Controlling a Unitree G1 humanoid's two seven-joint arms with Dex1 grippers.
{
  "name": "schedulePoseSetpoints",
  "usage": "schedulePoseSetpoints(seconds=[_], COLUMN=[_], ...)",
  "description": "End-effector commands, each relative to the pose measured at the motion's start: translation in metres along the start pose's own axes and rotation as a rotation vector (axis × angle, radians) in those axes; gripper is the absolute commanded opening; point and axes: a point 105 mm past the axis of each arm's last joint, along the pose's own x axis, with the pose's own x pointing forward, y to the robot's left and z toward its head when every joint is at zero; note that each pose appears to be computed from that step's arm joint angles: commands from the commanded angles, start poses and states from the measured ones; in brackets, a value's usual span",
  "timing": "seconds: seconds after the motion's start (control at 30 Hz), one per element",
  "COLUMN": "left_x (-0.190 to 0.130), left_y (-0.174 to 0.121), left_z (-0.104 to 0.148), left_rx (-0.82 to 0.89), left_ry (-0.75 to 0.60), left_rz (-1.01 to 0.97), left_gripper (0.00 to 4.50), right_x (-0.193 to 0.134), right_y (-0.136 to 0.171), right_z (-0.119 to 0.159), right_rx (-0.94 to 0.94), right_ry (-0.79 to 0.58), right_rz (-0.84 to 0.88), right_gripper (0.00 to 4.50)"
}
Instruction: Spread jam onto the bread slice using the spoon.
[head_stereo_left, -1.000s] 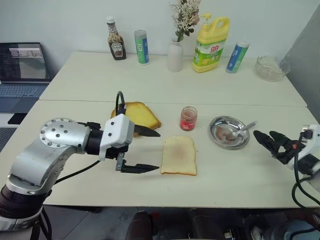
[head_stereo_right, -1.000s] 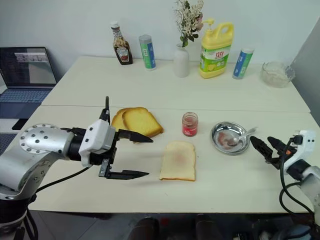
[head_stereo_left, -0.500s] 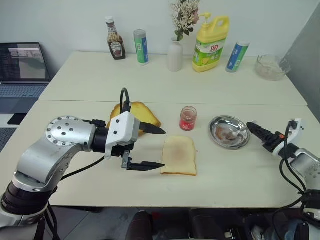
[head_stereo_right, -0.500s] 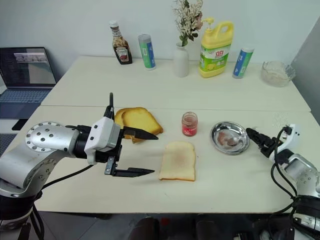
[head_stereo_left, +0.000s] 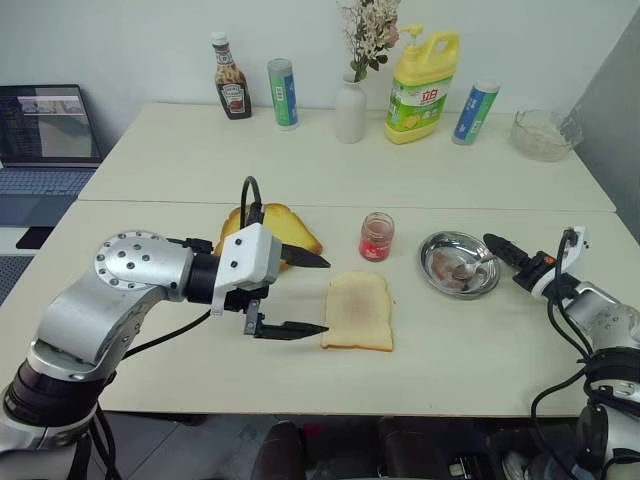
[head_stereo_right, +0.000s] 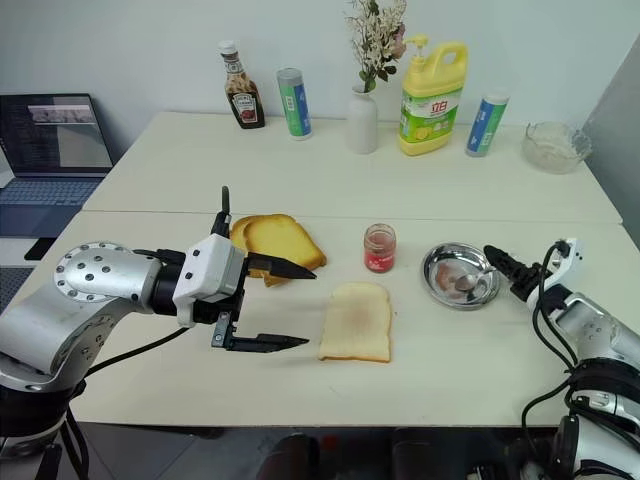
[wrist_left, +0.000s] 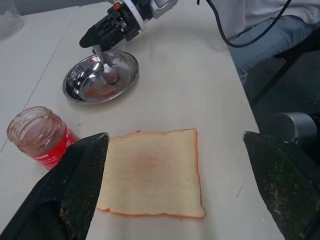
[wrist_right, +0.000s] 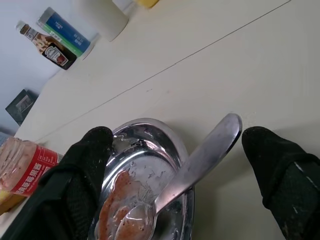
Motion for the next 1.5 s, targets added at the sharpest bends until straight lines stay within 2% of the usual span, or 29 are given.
schedulePoseSetpoints(seconds=[0.03, 0.3, 0.33, 0.53, 0.73, 0.8, 0.93, 1.0, 1.17, 1.27, 1.4, 1.5], left_x=[-0.003, -0.004, -0.004, -0.007, -0.016, -0.02, -0.026, -0.026, -0.025, -0.022, -0.017, -0.015], left_y=[0.001, 0.003, 0.004, 0.007, 0.023, 0.027, 0.022, 0.022, 0.028, 0.029, 0.029, 0.03], left_z=[0.003, -0.005, -0.006, -0.012, -0.019, -0.022, -0.033, -0.035, -0.039, -0.038, -0.037, -0.037], left_rx=[0.038, 0.022, 0.018, -0.005, -0.068, -0.091, -0.151, -0.162, -0.171, -0.175, -0.166, -0.166], left_ry=[0.007, 0.013, 0.014, 0.014, -0.022, -0.032, -0.026, -0.03, -0.037, -0.048, -0.051, -0.058], left_rz=[0.007, 0.022, 0.026, 0.066, 0.232, 0.283, 0.342, 0.357, 0.385, 0.384, 0.387, 0.393], left_gripper=[4.5, 4.5, 4.5, 4.5, 4.5, 4.5, 4.5, 4.5, 4.5, 4.5, 4.5, 4.5], right_x=[0.0, -0.001, -0.001, -0.008, -0.026, -0.034, -0.05, -0.05, -0.02, -0.005, 0.021, 0.04], right_y=[0.005, 0.011, 0.012, 0.019, 0.048, 0.062, 0.118, 0.135, 0.204, 0.219, 0.244, 0.251], right_z=[0.014, 0.021, 0.022, 0.031, 0.047, 0.054, 0.065, 0.065, 0.063, 0.06, 0.044, 0.035], right_rx=[-0.026, -0.024, -0.026, -0.033, -0.082, -0.106, -0.288, -0.345, -0.476, -0.49, -0.58, -0.679], right_ry=[-0.043, -0.065, -0.067, -0.099, -0.168, -0.202, -0.254, -0.258, -0.302, -0.311, -0.284, -0.287], right_rz=[0.032, 0.069, 0.074, 0.102, 0.162, 0.183, 0.24, 0.252, 0.375, 0.4, 0.461, 0.461], right_gripper=[3.19, 0.26, 0.05, 0.05, 0.05, 0.05, 0.05, 0.05, 0.05, 0.05, 0.05, 0.05])
